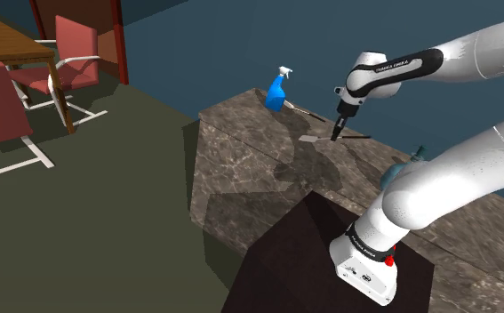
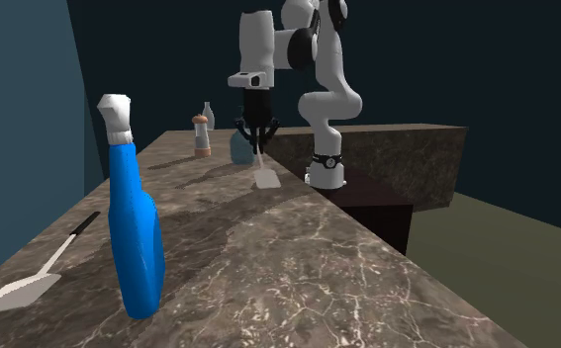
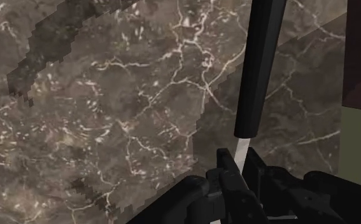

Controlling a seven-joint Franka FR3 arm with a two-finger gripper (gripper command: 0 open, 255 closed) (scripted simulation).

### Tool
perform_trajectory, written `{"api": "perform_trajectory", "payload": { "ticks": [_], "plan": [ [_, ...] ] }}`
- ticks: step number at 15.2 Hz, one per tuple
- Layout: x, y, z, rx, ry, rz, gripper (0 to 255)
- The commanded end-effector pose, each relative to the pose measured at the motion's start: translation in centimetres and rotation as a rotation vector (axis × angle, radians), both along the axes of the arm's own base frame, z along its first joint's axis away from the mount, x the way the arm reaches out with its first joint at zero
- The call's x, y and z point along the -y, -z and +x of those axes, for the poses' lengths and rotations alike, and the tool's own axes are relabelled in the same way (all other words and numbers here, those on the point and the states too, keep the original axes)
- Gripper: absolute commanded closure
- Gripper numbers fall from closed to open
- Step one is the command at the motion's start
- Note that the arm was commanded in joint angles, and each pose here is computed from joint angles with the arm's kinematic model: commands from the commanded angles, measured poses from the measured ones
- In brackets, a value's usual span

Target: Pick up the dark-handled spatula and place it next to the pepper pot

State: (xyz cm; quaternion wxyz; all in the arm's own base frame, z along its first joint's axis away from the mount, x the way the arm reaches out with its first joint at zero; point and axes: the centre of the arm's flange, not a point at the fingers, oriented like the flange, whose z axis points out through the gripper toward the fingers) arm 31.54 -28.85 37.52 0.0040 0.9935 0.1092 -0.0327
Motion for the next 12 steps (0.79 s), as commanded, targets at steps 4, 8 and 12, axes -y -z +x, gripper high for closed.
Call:
{"api": "perform_trajectory", "payload": {
  "ticks": [4, 8, 12],
  "plan": [
    [-0.1, -2.6, 0.0, -0.001, 0.0, 0.0, 255],
    [-0.1, -4.7, 0.0, -0.001, 0.0, 0.0, 255],
    [-0.1, -6.8, 0.0, -0.001, 0.0, 0.0, 255]
  ]
}}
